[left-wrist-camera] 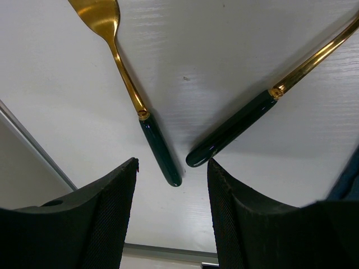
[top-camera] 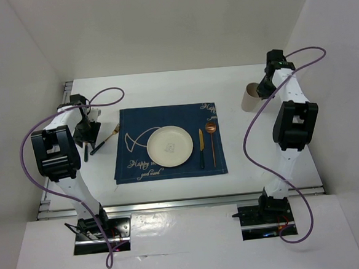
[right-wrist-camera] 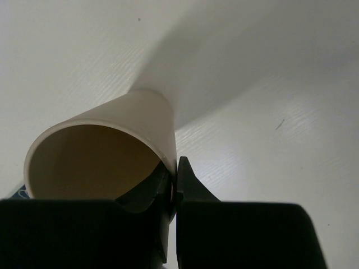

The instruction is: Set the dinner table for one person

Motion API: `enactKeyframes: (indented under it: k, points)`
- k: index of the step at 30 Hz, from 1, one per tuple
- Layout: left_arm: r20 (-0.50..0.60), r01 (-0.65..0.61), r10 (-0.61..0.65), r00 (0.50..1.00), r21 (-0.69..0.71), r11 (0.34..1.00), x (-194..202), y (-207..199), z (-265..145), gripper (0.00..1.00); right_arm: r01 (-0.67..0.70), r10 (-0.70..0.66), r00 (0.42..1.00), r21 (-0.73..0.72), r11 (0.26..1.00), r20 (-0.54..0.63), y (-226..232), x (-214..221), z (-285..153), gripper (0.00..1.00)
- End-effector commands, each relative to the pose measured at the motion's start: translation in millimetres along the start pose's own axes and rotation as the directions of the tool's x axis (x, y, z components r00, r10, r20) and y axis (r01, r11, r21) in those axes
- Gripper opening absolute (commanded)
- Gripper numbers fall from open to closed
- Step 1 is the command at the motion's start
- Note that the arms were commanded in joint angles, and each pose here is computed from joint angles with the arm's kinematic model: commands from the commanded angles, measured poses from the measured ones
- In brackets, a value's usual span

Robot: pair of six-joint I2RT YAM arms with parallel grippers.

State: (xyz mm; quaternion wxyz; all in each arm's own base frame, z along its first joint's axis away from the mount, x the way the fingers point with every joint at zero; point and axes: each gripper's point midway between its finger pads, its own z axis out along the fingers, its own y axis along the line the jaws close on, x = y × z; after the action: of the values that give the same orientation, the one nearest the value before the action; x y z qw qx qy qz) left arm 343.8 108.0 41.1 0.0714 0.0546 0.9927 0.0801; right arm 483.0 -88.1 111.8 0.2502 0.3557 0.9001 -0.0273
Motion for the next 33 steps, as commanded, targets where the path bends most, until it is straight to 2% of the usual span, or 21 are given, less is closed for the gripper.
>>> enactKeyframes:
  k: [1, 5, 6, 9, 15, 17, 20, 33]
  points:
    - [0.023, 0.014, -0.013, 1.0, -0.02, 1.0, -2.5, 2.8, -11.5, 0.6, 0.108, -0.105, 0.985, -0.011, 0.994, 0.134, 24.6, -15.4, -44.6, 0.0]
    - [0.033, 0.015, -0.015, 0.999, -0.024, 1.0, -6.0, 4.3, -13.6, 0.6, 0.279, -0.267, 0.948, -0.05, 0.959, 0.174, 73.7, 13.5, -85.4, 0.0]
    - [0.034, 0.015, -0.015, 0.999, -0.024, 1.0, -6.0, 4.3, -13.6, 0.6, 0.33, -0.313, 0.934, -0.079, 0.941, 0.173, 95.0, 31.8, -95.0, 0.0]
    - [0.044, 0.017, -0.016, 0.999, -0.027, 0.999, -9.5, 5.7, -15.7, 0.6, 0.377, -0.35, 0.919, -0.152, 0.913, 0.179, 126.4, 54.0, -112.4, 0.0]
    - [0.054, 0.027, -0.026, 0.998, -0.02, 0.999, -14.2, 6.1, -22.1, 0.6, 0.455, -0.446, 0.89, -0.224, 0.862, 0.091, 165.2, 107.9, -96.6, 0.0]
    - [0.054, 0.027, -0.026, 0.998, -0.02, 0.999, -14.2, 6.1, -22.1, 0.6, 0.484, -0.487, 0.872, -0.211, 0.849, 0.044, 170.5, 126.5, -84.3, 0.0]
    - [0.044, 0.025, -0.025, 0.999, -0.017, 1.0, -10.8, 4.6, -19.9, 0.6, 0.507, -0.507, 0.86, -0.186, 0.842, 0.049, 177.1, 129.2, -86.8, 0.0]
    - [0.038, 0.024, -0.024, 0.999, -0.006, 1.0, -10.5, 2.4, -16.8, 0.6, 0.51, -0.524, 0.852, -0.22, 0.832, -0.007, 176.7, 149.1, -71.0, 0.01]
